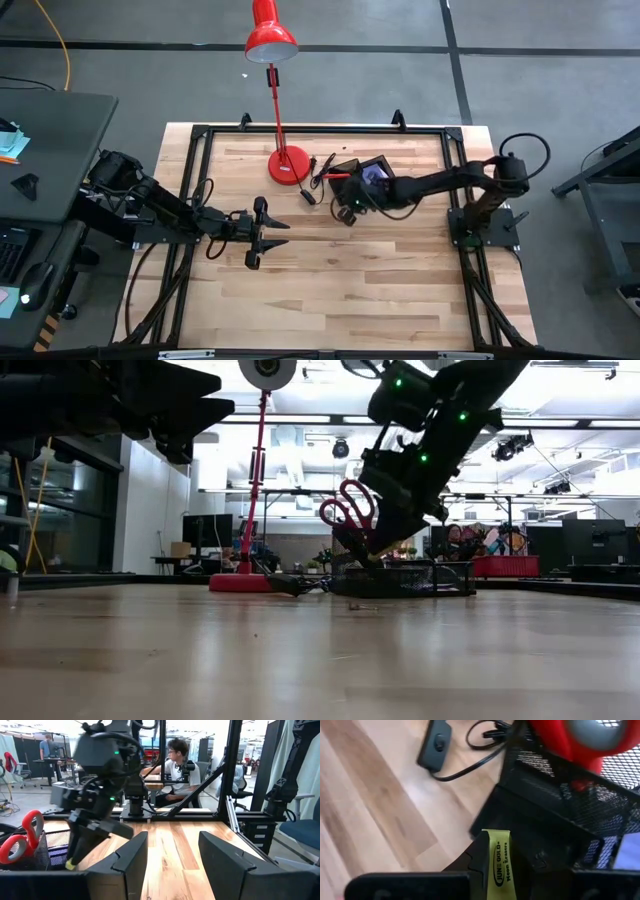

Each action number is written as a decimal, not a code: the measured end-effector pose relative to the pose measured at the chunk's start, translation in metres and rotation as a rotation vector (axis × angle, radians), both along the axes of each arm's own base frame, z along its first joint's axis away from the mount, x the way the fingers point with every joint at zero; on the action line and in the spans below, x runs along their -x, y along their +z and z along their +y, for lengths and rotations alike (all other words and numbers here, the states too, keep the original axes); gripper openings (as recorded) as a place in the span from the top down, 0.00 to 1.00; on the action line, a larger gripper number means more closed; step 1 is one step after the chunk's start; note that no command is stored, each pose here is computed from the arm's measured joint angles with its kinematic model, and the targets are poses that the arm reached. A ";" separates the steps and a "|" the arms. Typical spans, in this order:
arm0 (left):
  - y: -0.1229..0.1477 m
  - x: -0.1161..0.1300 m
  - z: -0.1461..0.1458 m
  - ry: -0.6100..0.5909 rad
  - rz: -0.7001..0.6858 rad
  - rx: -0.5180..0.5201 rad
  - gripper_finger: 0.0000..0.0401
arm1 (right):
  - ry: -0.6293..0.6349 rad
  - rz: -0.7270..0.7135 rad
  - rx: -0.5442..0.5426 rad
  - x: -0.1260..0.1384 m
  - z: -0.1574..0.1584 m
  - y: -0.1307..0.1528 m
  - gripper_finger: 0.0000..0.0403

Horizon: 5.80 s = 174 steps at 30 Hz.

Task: Pick and place office supplies into organizer
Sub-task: Put the yellow eraser into the black desk organizer, then put the pink binder clip into the black desk organizer

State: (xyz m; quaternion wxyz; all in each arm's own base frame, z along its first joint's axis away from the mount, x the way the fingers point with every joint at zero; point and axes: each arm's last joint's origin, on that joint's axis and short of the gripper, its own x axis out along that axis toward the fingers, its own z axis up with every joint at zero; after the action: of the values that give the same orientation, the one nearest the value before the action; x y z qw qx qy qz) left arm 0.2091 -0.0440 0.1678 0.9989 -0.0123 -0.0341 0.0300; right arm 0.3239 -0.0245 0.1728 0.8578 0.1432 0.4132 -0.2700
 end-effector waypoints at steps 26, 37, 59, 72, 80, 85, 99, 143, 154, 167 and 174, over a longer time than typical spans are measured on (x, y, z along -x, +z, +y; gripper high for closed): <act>0.000 0.000 0.000 0.000 0.000 0.000 0.58 | -0.101 0.015 0.054 0.004 -0.026 0.000 0.58; -0.001 0.000 0.000 0.000 0.013 -0.010 0.58 | -0.046 0.015 0.019 0.003 0.008 -0.001 0.55; 0.001 0.000 0.000 0.008 -0.009 -0.030 0.58 | 0.390 -0.318 0.194 0.057 0.132 -0.053 0.54; 0.008 -0.001 0.001 0.066 -0.054 -0.088 0.58 | 0.446 -0.510 0.328 0.079 0.106 -0.060 0.54; 0.017 -0.008 0.020 0.221 -0.089 -0.077 0.58 | 0.465 -0.498 0.316 0.067 0.066 -0.060 0.54; 0.017 -0.011 0.052 0.290 -0.091 -0.083 0.58 | 0.470 -0.481 0.328 0.063 0.041 -0.060 0.54; 0.011 -0.002 0.108 0.519 0.005 -0.181 0.58 | 0.346 -0.537 0.078 0.064 -0.004 -0.063 0.54; 0.016 0.002 0.137 0.510 -0.075 0.032 0.58 | 0.436 -0.601 0.329 0.065 -0.022 -0.040 0.54; 0.031 -0.007 0.141 0.510 -0.117 -0.006 0.58 | 0.458 -0.558 0.370 0.066 -0.026 -0.042 0.54; 0.027 -0.012 0.143 0.515 -0.024 -0.010 0.58 | 0.406 -0.637 0.361 0.068 -0.026 -0.027 0.54; 0.023 -0.013 0.142 0.481 0.011 -0.001 0.58 | 0.373 -0.681 0.316 0.068 -0.025 -0.024 0.54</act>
State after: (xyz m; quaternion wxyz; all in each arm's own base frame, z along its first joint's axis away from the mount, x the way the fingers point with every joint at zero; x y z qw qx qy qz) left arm 0.2219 0.0981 0.1909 0.9631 -0.0033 -0.0306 0.2672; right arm 0.2558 -0.0498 0.1492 0.9910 0.0138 0.0782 -0.1074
